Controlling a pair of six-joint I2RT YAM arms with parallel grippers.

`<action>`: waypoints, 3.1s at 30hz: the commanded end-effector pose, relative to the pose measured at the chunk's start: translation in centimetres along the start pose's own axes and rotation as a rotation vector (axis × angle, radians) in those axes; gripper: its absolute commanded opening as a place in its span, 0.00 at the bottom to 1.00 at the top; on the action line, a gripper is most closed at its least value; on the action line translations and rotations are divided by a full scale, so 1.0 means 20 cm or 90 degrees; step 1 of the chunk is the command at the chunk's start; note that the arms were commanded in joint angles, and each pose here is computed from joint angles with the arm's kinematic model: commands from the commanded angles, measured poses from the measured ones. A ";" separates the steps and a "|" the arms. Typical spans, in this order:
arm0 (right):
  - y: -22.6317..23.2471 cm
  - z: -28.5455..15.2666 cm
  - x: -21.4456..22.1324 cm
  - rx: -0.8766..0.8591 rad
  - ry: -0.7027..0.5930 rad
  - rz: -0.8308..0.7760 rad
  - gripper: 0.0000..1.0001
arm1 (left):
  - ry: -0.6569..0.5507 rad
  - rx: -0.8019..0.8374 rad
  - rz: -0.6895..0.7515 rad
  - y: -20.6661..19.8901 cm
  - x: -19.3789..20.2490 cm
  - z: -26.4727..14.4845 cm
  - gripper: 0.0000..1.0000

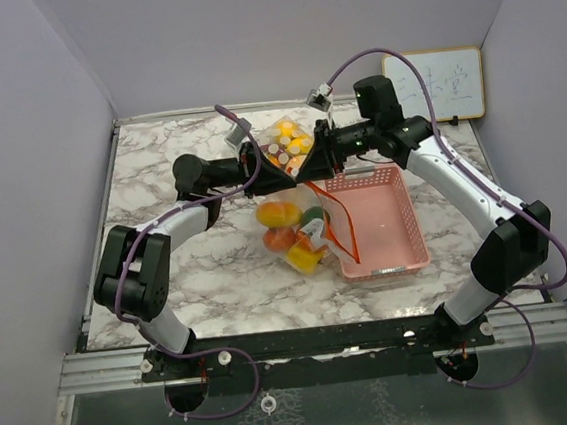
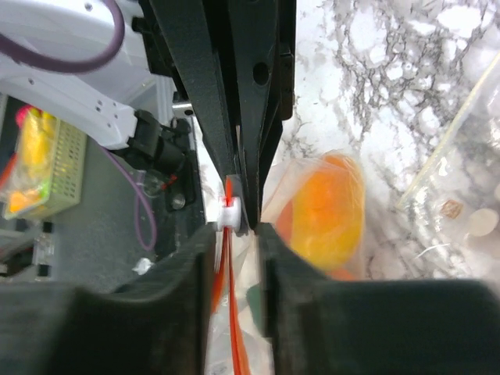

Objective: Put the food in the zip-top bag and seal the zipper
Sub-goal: Zip the zipper food storage bag at the center of the board, then place the zipper food storage bag at the center of the board.

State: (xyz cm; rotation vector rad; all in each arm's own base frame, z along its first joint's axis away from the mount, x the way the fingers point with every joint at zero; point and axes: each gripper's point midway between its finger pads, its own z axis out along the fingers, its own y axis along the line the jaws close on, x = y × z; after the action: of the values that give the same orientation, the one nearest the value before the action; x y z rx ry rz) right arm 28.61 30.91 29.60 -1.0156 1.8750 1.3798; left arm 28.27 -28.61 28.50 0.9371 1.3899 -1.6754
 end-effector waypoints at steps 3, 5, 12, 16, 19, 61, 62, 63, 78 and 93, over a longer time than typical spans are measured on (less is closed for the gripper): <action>0.03 -0.02 -0.12 0.017 -0.025 -0.044 0.43 | -0.026 0.018 0.015 -0.07 -0.04 -0.01 0.00; 0.04 -0.01 -0.14 0.001 -0.031 -0.045 0.45 | -0.031 0.016 0.020 -0.07 -0.05 0.00 0.00; 0.05 0.00 -0.15 -0.016 -0.035 -0.030 0.49 | -0.032 0.003 0.002 -0.05 -0.07 0.00 0.00; 0.04 0.02 -0.14 0.015 -0.026 -0.031 0.49 | -0.030 -0.005 -0.013 -0.03 -0.07 0.00 0.00; 0.01 0.02 -0.14 0.049 -0.030 -0.030 0.46 | -0.030 -0.010 -0.014 -0.03 -0.07 0.00 0.00; -0.21 -0.30 0.45 0.376 0.101 0.073 0.02 | -0.210 -0.333 -0.064 0.25 -0.39 -0.63 0.00; -0.23 -0.31 0.46 0.392 0.106 0.078 0.02 | -0.209 -0.336 -0.064 0.25 -0.40 -0.63 0.00; -0.25 -0.31 0.46 0.405 0.111 0.081 0.02 | -0.207 -0.340 -0.065 0.25 -0.40 -0.63 0.00; -0.29 -0.39 0.15 0.495 0.009 0.064 1.00 | -0.157 -0.530 -0.153 0.44 -0.33 -0.83 0.07; -0.37 -0.35 0.11 0.513 -0.007 0.100 1.00 | -0.268 -1.227 -0.255 0.43 -0.26 -1.71 0.99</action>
State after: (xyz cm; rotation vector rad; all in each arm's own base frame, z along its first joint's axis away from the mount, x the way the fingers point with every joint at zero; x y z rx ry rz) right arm 31.83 22.20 24.96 -0.5225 2.2608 0.5935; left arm 42.90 -2.62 27.80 -0.4282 1.9294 -0.5366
